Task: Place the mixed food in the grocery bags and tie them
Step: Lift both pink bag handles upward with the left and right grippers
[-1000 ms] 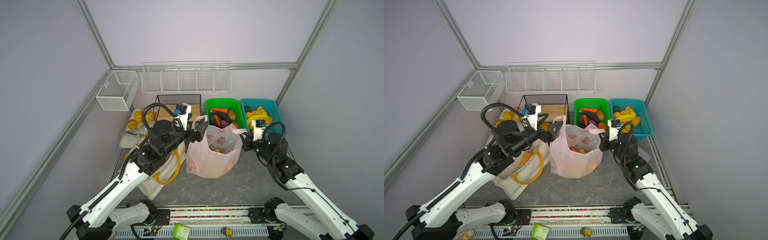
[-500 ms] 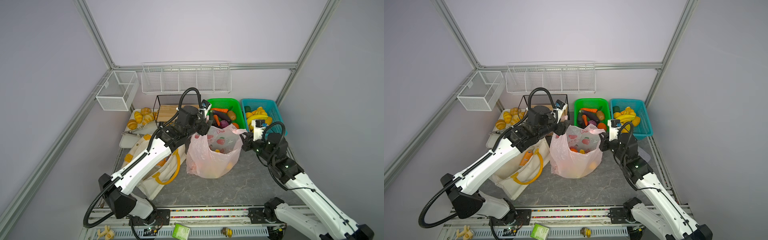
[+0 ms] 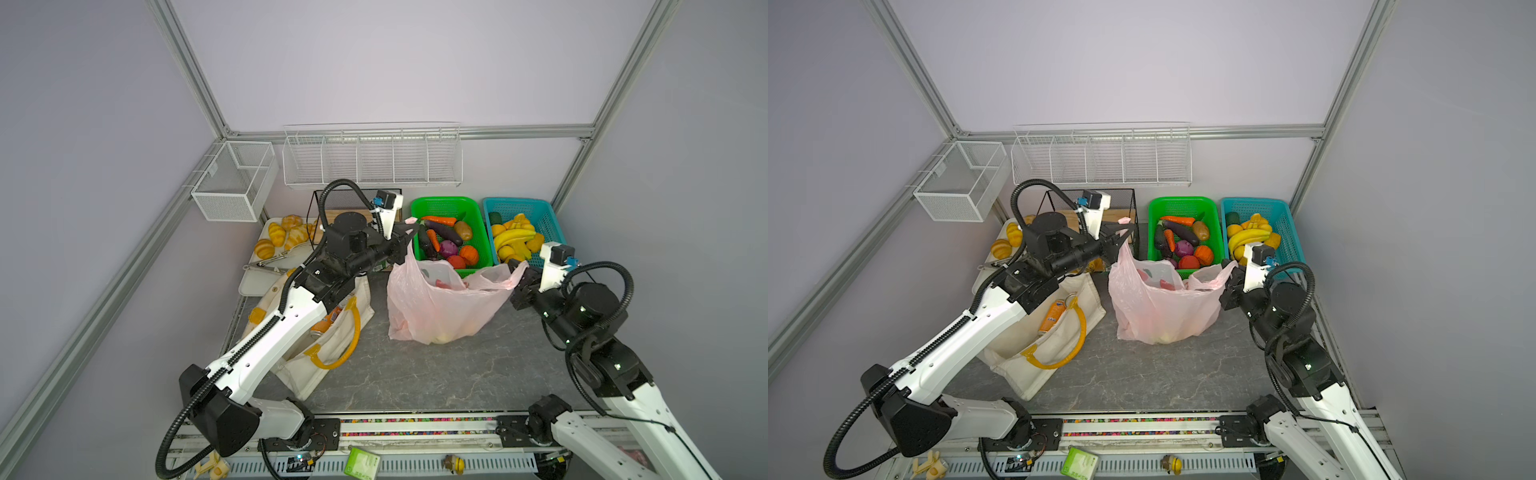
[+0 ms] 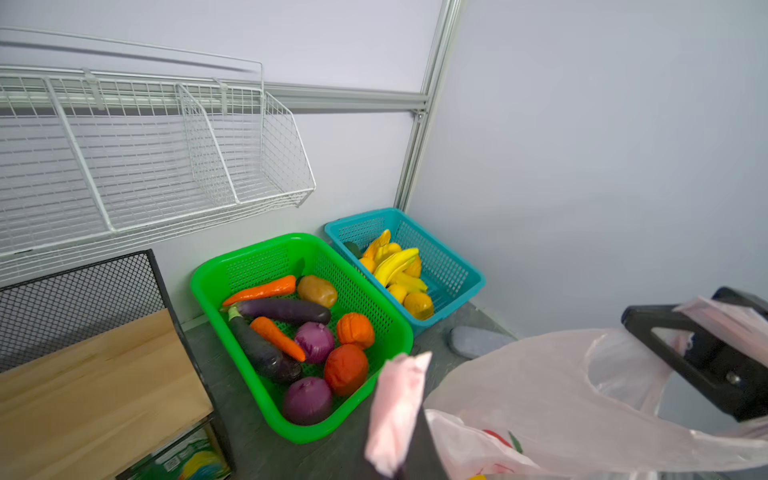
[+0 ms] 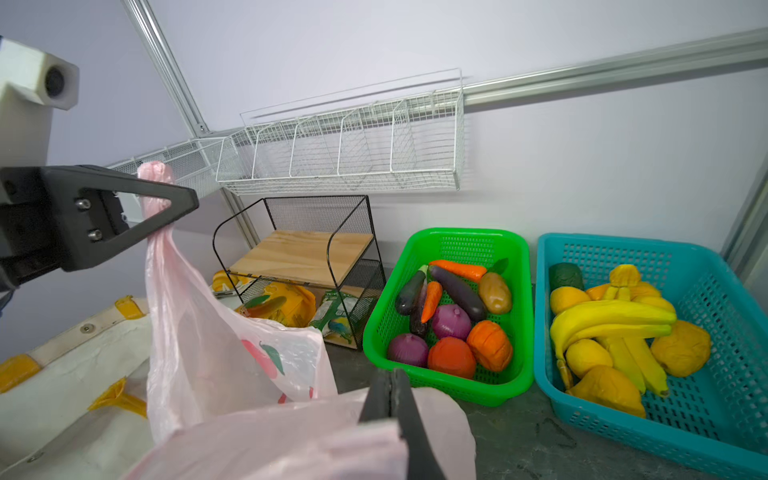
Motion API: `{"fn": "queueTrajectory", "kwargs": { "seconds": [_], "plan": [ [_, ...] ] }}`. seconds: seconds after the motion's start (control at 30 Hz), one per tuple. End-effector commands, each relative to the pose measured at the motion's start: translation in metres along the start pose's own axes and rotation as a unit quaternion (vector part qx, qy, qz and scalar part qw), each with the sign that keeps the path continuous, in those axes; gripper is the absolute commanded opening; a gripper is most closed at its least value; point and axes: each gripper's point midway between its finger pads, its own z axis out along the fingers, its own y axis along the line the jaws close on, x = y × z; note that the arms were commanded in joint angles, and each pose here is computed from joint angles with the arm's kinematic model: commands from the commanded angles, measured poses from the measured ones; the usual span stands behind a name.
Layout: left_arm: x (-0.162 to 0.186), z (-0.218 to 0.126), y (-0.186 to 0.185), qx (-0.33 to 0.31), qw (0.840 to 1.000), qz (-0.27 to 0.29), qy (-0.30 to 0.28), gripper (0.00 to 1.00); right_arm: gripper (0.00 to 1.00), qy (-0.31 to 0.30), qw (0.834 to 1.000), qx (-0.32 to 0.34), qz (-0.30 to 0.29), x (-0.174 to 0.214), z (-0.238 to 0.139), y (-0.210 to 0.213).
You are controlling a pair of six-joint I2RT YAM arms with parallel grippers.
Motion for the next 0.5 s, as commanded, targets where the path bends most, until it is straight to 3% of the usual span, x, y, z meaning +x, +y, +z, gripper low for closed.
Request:
{"fn": "queueTrajectory", "kwargs": {
  "seconds": [0.0, 0.07, 0.2, 0.33, 0.47],
  "plan": [
    [-0.019, 0.004, -0.019, 0.082, 0.995, -0.039, -0.044, 0.0, 0.07, 0.027, 0.998, 0.048, -0.016, 0.015, 0.01, -0.018],
    [-0.007, 0.011, -0.013, 0.075, 0.996, -0.039, -0.026, 0.0, 0.07, 0.048, 0.995, 0.078, -0.028, 0.028, 0.021, -0.029],
    [0.011, 0.015, -0.004, 0.058, 0.997, -0.044, -0.001, 0.0, 0.2, 0.115, 0.983, 0.13, -0.06, 0.046, 0.039, -0.053],
    [0.022, 0.011, 0.005, 0.028, 0.998, -0.053, 0.014, 0.0, 0.63, 0.174, 0.976, 0.098, -0.082, 0.041, 0.049, -0.041],
    [0.024, 0.004, 0.01, 0.008, 0.998, -0.062, 0.018, 0.0, 0.97, 0.148, 0.984, 0.018, -0.099, 0.005, 0.044, -0.007]
  ]
}}
